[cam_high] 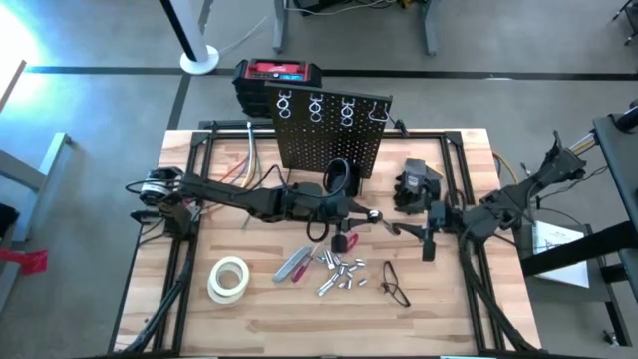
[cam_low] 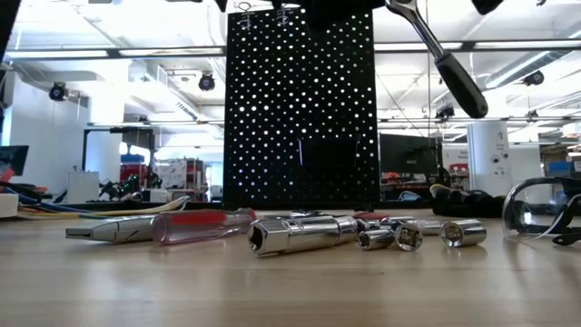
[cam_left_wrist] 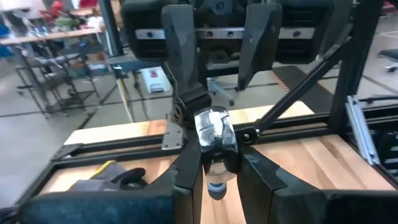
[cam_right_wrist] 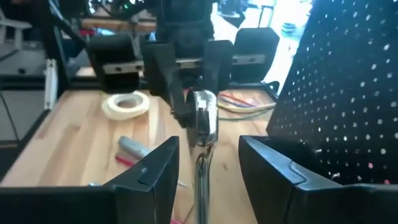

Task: Hang tools onto peg board
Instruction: Hang the ratchet wrench on the peg board

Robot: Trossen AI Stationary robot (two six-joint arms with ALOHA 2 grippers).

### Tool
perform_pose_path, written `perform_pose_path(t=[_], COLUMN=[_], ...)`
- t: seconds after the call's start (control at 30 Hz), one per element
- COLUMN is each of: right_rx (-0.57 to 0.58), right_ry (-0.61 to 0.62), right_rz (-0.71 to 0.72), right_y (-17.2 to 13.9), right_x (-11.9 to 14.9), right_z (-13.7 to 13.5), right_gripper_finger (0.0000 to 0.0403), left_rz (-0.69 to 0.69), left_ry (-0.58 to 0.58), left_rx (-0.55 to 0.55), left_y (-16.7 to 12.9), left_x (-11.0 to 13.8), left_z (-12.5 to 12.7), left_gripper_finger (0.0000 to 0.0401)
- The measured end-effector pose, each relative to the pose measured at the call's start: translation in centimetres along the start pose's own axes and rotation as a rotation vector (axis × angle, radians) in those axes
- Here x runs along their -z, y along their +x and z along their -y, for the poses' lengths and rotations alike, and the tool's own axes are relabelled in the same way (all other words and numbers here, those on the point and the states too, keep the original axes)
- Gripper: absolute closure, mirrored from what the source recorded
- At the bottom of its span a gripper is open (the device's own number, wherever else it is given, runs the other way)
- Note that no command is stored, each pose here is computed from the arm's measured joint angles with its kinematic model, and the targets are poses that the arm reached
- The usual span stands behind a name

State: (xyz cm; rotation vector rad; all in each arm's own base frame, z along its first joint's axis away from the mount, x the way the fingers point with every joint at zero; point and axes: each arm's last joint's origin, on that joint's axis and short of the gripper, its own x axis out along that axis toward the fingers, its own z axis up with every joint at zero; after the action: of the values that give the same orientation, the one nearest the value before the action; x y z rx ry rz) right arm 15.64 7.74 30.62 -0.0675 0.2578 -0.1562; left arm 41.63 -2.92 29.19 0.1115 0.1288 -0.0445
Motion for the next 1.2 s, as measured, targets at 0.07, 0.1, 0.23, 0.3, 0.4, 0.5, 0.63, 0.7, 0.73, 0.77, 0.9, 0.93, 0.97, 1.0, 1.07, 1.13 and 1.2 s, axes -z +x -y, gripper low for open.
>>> perform_pose_path(t=[0.07, 0.1, 0.23, 0.3, 0.4, 0.5, 0.63, 0.7, 0.73, 0.77, 0.9, 0.93, 0.97, 1.0, 1.07, 1.13, 1.2], right_rx=[0.006, 0.007, -0.035, -0.03, -0.011, -0.032, -0.065, -0.065, -0.062, -0.058, -0.084, -0.094, -0.099, -0.099, -0.089, -0.08, -0.072], right_ry=[-0.007, 0.0, 0.014, 0.017, 0.036, 0.043, 0.06, 0.082, 0.086, 0.089, 0.099, 0.103, 0.107, 0.111, 0.112, 0.109, 0.112], right_rz=[-0.018, -0.015, -0.011, -0.034, -0.056, -0.079, -0.093, -0.103, -0.108, -0.113, -0.122, -0.125, -0.129, -0.132, -0.139, -0.151, -0.152], right_y=[0.6, 0.9, 2.2, 3.0, 3.9, 4.5, 4.5, 4.3, 4.3, 4.3, 4.4, 4.4, 4.5, 4.6, 4.6, 4.7, 4.8], right_x=[-0.1, -0.3, -0.8, -0.6, -0.5, -0.4, -0.8, -0.9, -1.0, -1.0, -1.2, -1.2, -1.2, -1.1, -1.1, -1.0, -0.9], right_z=[-0.1, -0.1, -0.2, -0.2, -0.2, -0.3, -0.5, -0.4, -0.3, -0.3, -0.1, -0.1, 0.0, 0.1, 0.3, 0.4, 0.6], right_gripper_finger=[0.024, 0.0238, 0.0233, 0.0233, 0.0237, 0.0244, 0.0266, 0.0281, 0.0287, 0.0293, 0.0306, 0.0308, 0.031, 0.0311, 0.0314, 0.0316, 0.0322], left_rz=[-0.001, -0.001, -0.008, -0.008, -0.007, -0.021, -0.012, -0.003, 0.0, 0.0, 0.01, 0.011, 0.013, 0.013, 0.012, 0.015, 0.016], left_ry=[0.012, 0.019, 0.02, 0.019, 0.019, 0.02, 0.034, 0.038, 0.041, 0.041, 0.042, 0.042, 0.041, 0.037, 0.029, 0.022, 0.014], left_rx=[0.034, 0.042, 0.041, 0.055, 0.086, 0.103, 0.124, 0.12, 0.118, 0.116, 0.117, 0.117, 0.116, 0.116, 0.116, 0.113, 0.111], left_y=[0.0, 0.0, 0.2, 0.2, 0.2, 0.2, 0.1, 0.1, 0.1, 0.1, 0.0, 0.0, 0.0, 0.0, 0.0, 0.0, 0.0], left_x=[0.1, 0.1, 0.4, 0.4, 0.4, 0.6, 0.6, 0.4, 0.4, 0.4, 0.2, 0.2, 0.2, 0.2, 0.2, 0.2, 0.1], left_z=[-0.1, -0.2, -0.4, -0.3, -0.2, -0.2, -0.1, -0.2, -0.2, -0.3, -0.2, -0.2, -0.2, -0.2, -0.2, -0.3, -0.3], left_gripper_finger=[0.0342, 0.0342, 0.0342, 0.0342, 0.0342, 0.0342, 0.0342, 0.0343, 0.0343, 0.0343, 0.0343, 0.0343, 0.0343, 0.0343, 0.0343, 0.0343, 0.0343])
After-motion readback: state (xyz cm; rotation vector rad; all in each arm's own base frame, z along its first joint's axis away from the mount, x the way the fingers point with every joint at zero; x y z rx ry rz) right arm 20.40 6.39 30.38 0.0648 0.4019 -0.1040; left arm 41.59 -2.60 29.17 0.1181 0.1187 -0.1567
